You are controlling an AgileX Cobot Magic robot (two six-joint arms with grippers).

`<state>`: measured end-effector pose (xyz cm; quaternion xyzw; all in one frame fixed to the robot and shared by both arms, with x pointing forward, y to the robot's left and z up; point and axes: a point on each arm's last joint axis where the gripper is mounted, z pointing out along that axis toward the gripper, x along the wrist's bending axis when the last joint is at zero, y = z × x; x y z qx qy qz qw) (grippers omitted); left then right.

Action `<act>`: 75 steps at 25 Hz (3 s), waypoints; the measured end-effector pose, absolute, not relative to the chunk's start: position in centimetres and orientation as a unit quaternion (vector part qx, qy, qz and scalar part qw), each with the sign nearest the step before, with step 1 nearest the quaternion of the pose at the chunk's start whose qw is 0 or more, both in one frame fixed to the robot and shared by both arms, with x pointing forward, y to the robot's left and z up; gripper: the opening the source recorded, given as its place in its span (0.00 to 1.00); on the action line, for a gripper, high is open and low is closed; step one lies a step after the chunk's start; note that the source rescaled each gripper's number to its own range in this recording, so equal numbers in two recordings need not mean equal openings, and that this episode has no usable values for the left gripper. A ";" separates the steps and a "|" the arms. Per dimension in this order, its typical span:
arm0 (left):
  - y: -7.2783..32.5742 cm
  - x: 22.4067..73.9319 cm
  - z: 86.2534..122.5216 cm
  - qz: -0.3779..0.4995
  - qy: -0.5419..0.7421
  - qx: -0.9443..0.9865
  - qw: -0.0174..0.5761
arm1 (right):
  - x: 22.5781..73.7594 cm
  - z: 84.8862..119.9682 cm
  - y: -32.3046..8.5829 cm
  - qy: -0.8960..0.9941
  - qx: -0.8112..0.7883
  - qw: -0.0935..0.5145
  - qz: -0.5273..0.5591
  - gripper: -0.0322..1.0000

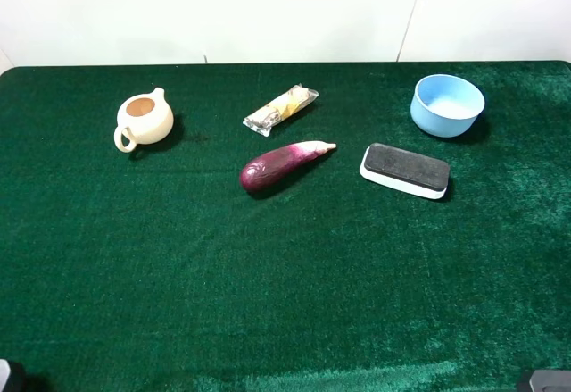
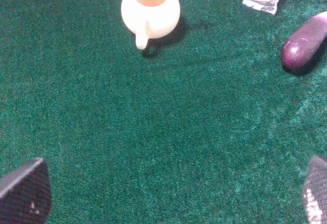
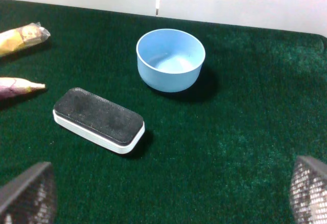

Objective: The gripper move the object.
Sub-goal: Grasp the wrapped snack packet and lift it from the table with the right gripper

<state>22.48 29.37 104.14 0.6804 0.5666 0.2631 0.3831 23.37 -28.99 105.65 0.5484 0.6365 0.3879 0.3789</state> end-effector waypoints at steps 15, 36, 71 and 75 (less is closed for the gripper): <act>29.4 22.5 104.1 0.263 0.567 0.680 0.383 | 23.4 105.7 -29.0 0.637 0.548 0.379 0.388 1.00; 29.4 22.5 104.1 0.263 0.567 0.680 0.383 | 27.8 107.0 -29.1 0.680 0.562 0.334 0.331 1.00; 29.4 22.5 104.1 0.263 0.567 0.680 0.383 | 55.9 108.5 -11.8 0.959 0.155 0.192 0.142 1.00; 29.4 22.5 104.1 0.263 0.566 0.681 0.383 | 57.6 106.6 -10.3 0.976 0.070 0.173 0.108 1.00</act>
